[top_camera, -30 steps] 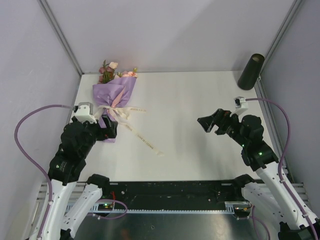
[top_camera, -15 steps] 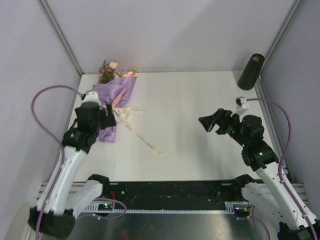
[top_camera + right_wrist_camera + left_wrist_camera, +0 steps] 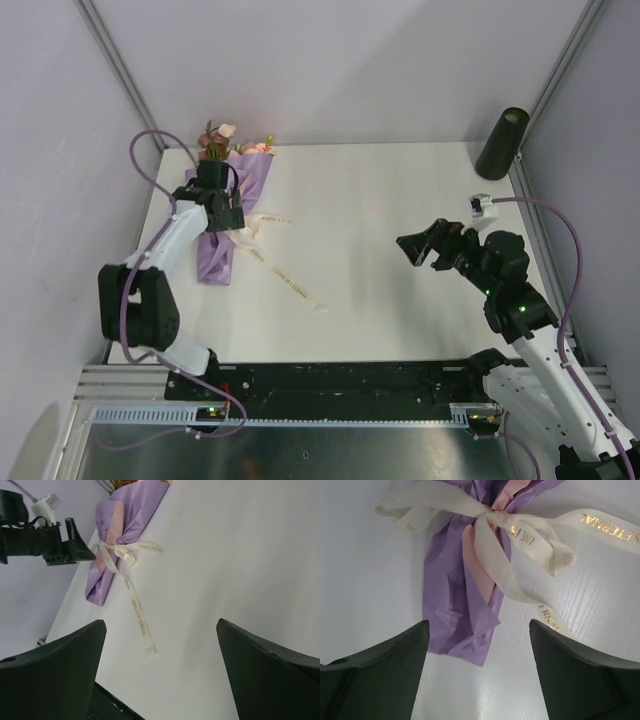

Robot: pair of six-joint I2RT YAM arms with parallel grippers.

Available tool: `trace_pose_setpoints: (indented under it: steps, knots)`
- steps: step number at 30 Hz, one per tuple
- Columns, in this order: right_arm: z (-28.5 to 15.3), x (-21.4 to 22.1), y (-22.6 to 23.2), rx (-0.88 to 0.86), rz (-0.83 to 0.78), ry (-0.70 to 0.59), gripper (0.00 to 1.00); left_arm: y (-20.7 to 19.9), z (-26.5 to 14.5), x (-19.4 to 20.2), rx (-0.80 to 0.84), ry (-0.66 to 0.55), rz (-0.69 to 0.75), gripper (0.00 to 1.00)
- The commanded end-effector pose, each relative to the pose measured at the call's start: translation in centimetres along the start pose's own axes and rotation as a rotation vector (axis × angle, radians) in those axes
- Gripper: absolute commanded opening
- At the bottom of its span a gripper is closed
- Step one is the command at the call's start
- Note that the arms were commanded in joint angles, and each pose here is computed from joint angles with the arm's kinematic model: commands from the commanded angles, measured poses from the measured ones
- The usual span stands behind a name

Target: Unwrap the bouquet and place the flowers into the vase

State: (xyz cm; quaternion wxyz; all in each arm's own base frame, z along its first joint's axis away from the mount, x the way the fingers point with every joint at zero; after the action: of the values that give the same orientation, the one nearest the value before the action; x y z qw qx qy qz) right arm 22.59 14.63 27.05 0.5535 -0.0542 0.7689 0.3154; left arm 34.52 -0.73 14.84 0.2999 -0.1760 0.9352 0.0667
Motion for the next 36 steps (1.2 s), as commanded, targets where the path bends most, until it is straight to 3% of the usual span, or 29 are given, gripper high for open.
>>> trace_pose_setpoints:
  steps: [1,3,7,11,16,19,23,32,36]
  knots:
    - [-0.4,-0.9,0.7,-0.024,-0.051,-0.034,0.99,-0.9,1.6,-1.1,-0.012,0.010,-0.017,0.82]
    - [-0.5,-0.9,0.9,-0.033,-0.060,-0.033,0.99,-1.0,2.9,-0.4,-0.029,0.046,-0.007,0.74]
    - [-0.5,-0.9,1.1,-0.044,-0.072,-0.035,0.99,-0.6,4.8,1.1,-0.083,0.098,0.004,0.68]
    - [-0.5,-0.8,1.3,-0.058,-0.080,-0.033,0.99,-0.3,5.5,2.1,-0.104,0.126,0.000,0.54]
    - [-0.4,-0.6,1.2,-0.055,-0.079,-0.022,0.99,-0.9,4.7,2.8,-0.062,0.134,-0.027,0.16]
    - [-0.1,-0.2,0.9,-0.043,-0.072,-0.003,0.99,-1.6,3.7,3.5,-0.020,0.139,-0.033,0.03]
    - [0.4,0.5,0.6,-0.031,-0.055,0.031,0.99,-3.4,2.3,5.0,0.056,0.152,-0.019,0.00]
    - [2.5,4.1,0.3,-0.058,-0.019,0.197,0.98,-7.5,-1.4,11.1,0.133,0.135,0.170,0.00]
    - [3.4,5.7,1.8,-0.121,-0.016,0.249,0.96,-9.4,-2.9,13.4,0.213,0.149,0.165,0.00]
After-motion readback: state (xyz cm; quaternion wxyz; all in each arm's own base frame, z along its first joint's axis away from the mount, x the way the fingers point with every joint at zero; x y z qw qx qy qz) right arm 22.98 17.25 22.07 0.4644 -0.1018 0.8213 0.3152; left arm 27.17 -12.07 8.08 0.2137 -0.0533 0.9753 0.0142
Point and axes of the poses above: each gripper's point midway between its finger pads, its own z axis out along the fingers, its own y axis along the line the jaws close on, x = y × z, the point moved 2 cm from there along -z, back along the fingers, and after that the axes turned 9 degrees about -z, right-handed, at the moved point
